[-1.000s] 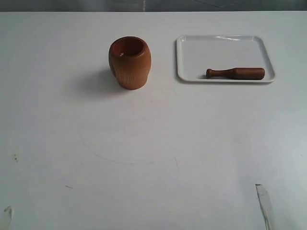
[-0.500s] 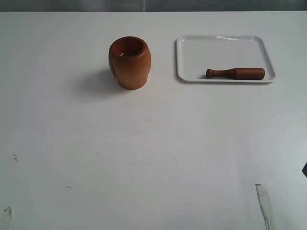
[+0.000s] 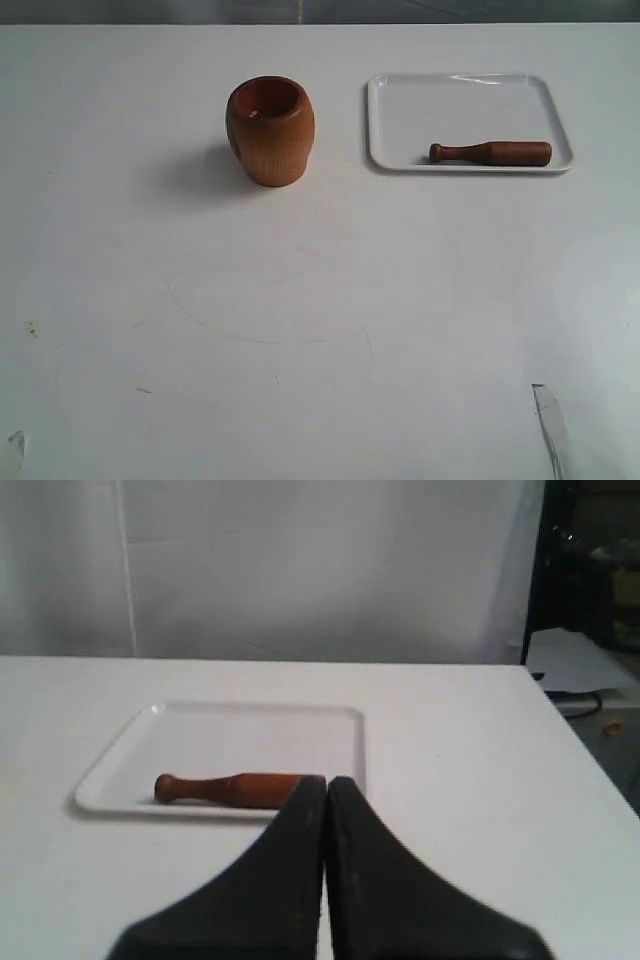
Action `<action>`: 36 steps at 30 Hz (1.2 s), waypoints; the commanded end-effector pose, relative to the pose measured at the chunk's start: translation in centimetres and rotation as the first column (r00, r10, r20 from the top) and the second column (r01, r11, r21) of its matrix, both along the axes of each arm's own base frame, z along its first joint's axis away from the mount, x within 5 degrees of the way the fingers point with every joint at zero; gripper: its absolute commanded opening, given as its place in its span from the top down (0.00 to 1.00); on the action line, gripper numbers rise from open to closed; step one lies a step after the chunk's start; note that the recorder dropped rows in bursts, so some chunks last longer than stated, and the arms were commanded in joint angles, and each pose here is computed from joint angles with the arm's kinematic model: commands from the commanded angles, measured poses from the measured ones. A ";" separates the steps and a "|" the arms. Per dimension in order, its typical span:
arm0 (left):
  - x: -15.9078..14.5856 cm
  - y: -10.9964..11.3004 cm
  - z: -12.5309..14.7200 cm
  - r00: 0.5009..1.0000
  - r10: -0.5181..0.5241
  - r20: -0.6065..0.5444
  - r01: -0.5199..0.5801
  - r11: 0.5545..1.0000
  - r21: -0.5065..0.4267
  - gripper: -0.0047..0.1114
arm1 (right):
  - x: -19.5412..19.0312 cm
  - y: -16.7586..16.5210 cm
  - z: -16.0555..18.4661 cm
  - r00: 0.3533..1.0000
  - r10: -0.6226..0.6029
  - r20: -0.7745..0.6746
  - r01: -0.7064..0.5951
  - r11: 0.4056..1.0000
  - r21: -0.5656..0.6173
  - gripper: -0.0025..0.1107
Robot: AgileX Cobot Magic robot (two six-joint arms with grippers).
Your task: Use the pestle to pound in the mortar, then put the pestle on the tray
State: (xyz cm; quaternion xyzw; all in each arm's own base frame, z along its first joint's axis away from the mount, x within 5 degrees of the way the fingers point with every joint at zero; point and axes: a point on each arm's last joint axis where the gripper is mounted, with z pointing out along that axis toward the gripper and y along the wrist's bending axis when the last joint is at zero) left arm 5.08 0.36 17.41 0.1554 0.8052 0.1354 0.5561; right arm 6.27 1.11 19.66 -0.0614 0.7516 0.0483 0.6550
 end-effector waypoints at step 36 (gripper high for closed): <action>0.0 -0.1 0.0 1.000 -0.006 0.004 0.006 1.000 -0.015 0.96 | -1.1 0.4 -1.4 0.991 0.082 -0.102 -0.090 0.993 -0.079 0.98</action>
